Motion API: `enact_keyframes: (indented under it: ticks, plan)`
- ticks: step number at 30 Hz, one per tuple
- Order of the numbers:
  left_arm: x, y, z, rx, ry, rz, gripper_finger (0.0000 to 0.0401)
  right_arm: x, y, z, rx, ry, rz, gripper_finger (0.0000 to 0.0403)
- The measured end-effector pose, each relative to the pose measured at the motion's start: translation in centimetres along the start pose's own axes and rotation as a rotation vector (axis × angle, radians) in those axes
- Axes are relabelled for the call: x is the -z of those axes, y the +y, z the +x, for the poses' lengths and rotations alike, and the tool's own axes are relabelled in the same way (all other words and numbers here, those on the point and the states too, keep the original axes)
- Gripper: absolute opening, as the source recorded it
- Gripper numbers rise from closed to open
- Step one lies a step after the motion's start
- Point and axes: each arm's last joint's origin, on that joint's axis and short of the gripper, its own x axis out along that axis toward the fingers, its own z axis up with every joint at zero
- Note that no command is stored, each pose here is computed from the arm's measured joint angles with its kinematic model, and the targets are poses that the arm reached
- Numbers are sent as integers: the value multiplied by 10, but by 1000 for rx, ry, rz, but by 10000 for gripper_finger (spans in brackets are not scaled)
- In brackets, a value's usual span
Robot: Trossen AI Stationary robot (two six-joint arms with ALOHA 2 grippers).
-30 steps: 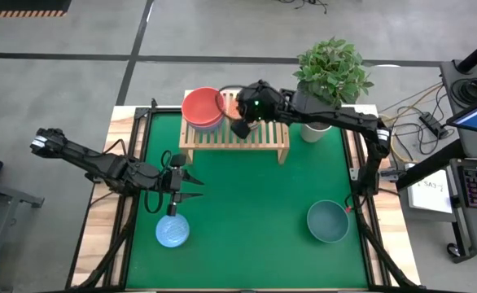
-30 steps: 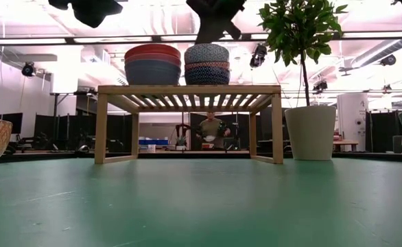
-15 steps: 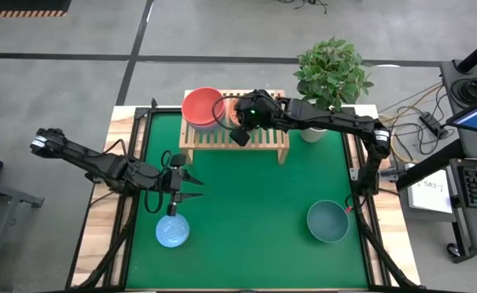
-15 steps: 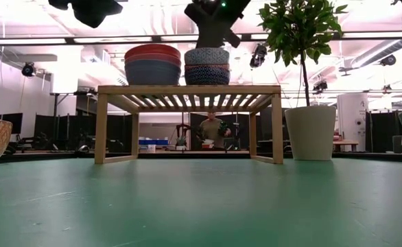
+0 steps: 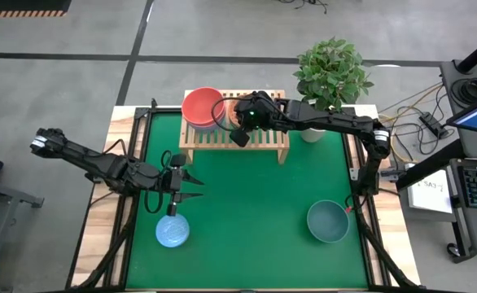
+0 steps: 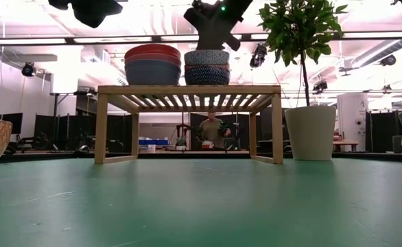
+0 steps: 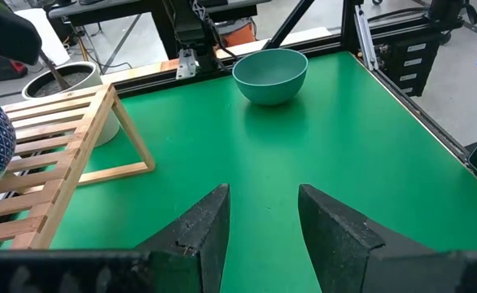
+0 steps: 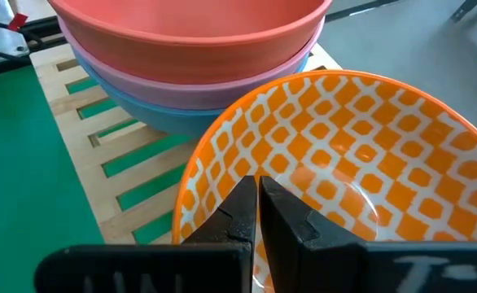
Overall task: Place and stack bowls onto a shelf
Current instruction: Stack the orange patterned bowl on top of the dark blue patterned bowl on the shelf
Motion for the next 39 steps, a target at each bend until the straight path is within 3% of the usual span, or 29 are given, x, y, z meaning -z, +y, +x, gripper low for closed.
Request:
enact_keyframes:
  ticks: [13, 23, 28, 32, 39]
  plan:
    - [0, 0, 0, 0, 0, 0, 130, 5, 4, 13, 26, 29, -16, 9]
    - [0, 0, 0, 0, -1, 0, 130, -1, -1, -3, 22, -10, -6, 9]
    - [0, 0, 0, 0, -1, -1, 130, -10, -1, -5, 27, -101, -29, 9]
    - [0, 0, 0, 0, -1, 0, 130, -20, -5, -4, 127, -192, -83, 9]
    - [0, 0, 0, 0, 0, 0, 130, -28, -25, 2, 182, -250, -77, 9]
